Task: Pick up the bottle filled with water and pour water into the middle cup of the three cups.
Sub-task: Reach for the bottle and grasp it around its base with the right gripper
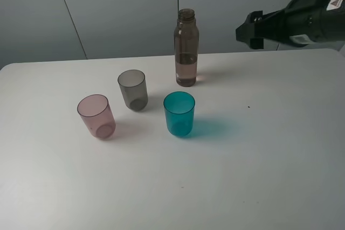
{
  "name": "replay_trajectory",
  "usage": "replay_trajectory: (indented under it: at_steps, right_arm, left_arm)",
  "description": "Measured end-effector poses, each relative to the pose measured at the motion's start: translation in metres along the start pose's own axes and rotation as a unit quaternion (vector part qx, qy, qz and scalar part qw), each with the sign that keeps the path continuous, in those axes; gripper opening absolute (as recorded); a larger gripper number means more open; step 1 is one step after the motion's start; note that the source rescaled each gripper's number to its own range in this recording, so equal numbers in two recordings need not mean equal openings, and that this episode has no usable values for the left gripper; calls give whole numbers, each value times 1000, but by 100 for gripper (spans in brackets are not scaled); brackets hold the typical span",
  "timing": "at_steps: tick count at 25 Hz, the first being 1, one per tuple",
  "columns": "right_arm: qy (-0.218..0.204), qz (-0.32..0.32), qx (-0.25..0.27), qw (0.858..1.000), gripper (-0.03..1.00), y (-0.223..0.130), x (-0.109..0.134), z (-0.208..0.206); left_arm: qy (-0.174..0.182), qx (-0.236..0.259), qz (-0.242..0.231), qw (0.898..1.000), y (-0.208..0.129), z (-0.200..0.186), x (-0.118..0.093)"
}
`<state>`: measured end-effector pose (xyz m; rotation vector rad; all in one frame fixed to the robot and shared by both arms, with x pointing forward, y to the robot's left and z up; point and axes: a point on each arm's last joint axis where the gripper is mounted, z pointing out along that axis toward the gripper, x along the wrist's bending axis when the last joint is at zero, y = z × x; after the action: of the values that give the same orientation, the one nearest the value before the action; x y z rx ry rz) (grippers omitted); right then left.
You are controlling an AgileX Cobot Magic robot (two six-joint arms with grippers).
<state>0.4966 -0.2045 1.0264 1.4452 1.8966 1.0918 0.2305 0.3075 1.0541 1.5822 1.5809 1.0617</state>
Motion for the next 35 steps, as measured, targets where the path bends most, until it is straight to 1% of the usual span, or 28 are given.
replay_trajectory:
  at_steps: [3, 7, 10, 14, 18, 20, 24, 30, 35]
  right_arm:
    - [10, -36, -20, 999, 100, -5, 6, 26]
    - [20, -78, -13, 997, 100, -22, 8, 58]
    - [30, -93, -11, 995, 100, -36, 9, 79]
    - [48, -106, -33, 993, 100, -50, 12, 103]
    - [80, -103, -81, 988, 100, -58, 17, 121]
    - [95, -100, -96, 986, 100, -56, 20, 129]
    - [102, -93, -105, 985, 100, -52, 22, 148]
    - [125, -85, -106, 983, 100, -50, 27, 168]
    - [128, -83, -100, 983, 100, -55, 27, 180]
  left_arm:
    - [0, 0, 0, 1000, 0, 0, 0]
    - [0, 0, 0, 1000, 0, 0, 0]
    - [0, 0, 0, 1000, 0, 0, 0]
    - [0, 0, 0, 1000, 0, 0, 0]
    - [0, 0, 0, 1000, 0, 0, 0]
    - [0, 0, 0, 1000, 0, 0, 0]
    - [0, 0, 0, 1000, 0, 0, 0]
    - [0, 0, 0, 1000, 0, 0, 0]
    - [0, 0, 0, 1000, 0, 0, 0]
